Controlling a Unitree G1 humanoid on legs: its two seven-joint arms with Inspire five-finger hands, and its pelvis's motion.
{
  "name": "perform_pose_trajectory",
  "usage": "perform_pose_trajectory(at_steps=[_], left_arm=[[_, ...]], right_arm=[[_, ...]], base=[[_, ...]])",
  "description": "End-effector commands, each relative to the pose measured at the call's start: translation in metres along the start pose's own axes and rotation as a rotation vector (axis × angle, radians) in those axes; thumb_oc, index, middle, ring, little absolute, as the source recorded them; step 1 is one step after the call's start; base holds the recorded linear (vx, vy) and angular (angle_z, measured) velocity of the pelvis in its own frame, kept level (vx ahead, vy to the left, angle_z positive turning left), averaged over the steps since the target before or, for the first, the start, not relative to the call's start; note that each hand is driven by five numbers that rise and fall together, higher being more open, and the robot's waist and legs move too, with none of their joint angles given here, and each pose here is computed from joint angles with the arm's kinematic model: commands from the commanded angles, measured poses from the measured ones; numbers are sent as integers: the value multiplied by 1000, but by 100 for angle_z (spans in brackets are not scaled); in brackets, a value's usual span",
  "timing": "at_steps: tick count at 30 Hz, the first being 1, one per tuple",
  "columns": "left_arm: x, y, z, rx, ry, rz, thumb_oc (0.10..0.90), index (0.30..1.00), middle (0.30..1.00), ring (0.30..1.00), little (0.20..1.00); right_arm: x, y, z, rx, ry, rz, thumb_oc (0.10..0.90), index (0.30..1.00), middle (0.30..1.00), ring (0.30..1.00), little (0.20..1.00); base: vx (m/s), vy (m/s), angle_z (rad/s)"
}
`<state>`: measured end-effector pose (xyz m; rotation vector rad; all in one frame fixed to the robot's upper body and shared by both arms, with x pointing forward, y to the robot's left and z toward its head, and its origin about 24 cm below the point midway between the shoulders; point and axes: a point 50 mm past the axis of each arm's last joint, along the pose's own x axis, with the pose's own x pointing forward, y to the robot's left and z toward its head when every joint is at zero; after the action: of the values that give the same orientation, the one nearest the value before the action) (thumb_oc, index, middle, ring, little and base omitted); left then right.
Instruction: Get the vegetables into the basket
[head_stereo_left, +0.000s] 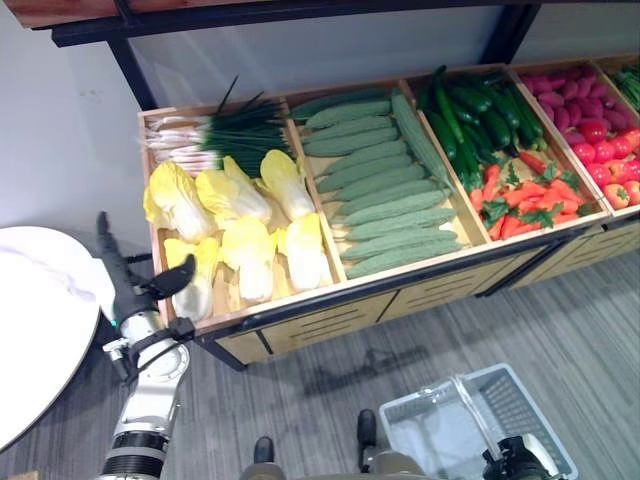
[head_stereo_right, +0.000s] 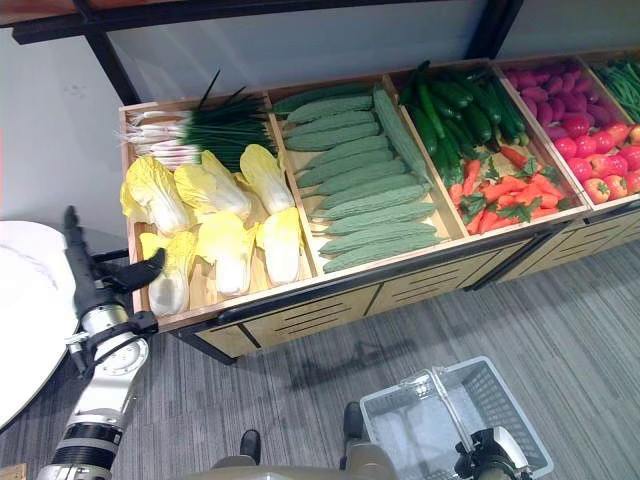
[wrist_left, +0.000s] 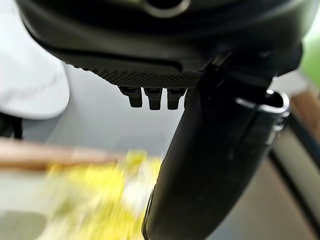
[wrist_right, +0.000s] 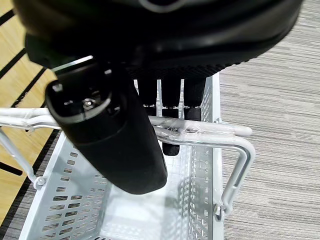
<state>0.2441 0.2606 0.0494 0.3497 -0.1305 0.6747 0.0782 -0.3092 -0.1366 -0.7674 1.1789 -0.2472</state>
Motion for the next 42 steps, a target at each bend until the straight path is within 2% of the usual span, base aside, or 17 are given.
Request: perform_pose_trajectory(at_steps=[1, 9, 13, 14, 17, 20, 32, 40, 42], left_arm=[[25, 12, 40, 10, -234, 44, 900, 1000, 1000, 1000, 1000], [20, 1, 25, 61, -162, 5, 900, 1000, 1000, 1000, 1000], [22, 1, 16, 152, -141, 12, 900, 1000, 1000, 1000, 1000], [22, 2, 9, 249, -140, -10, 900, 1000, 1000, 1000, 1000], [21, 1, -2, 346, -130, -40, 900, 1000, 1000, 1000, 1000], [20, -1, -8, 374, -108, -66, 900, 1000, 1000, 1000, 1000], [20, -3, -30, 690, -128, -176, 900, 1000, 1000, 1000, 1000], [13, 1, -51, 746, -18, -162, 900, 1000, 1000, 1000, 1000], [6, 4, -64, 737, 68, -138, 900, 1000, 1000, 1000, 1000]], right_arm=[[2, -15, -5, -57, 9, -74, 400, 300, 300, 300, 300], [2, -12, -7, -68, 15, -75, 400, 300, 300, 300, 300], [2, -13, -5, -77, 11, -84, 400, 300, 300, 300, 300], [2, -13, -1, -76, -6, -89, 400, 300, 300, 300, 300], [2, -11, 0, -79, -10, -84, 400, 300, 300, 300, 300], [2, -10, 1, -79, -6, -81, 400, 300, 300, 300, 300], [3, -8, 9, -95, -43, -79, 400, 300, 300, 300, 300], [2, -6, 6, -100, -34, -75, 400, 300, 300, 300, 300], [1, -3, 6, -108, -33, -69, 400, 300, 300, 300, 300]], base=[[9, -17, -4], [2, -2, 0], [0, 0, 0], [0, 0, 0], [1, 0, -3], [1, 1, -1], [2, 2, -1], [9, -1, -3], [0, 0, 0]])
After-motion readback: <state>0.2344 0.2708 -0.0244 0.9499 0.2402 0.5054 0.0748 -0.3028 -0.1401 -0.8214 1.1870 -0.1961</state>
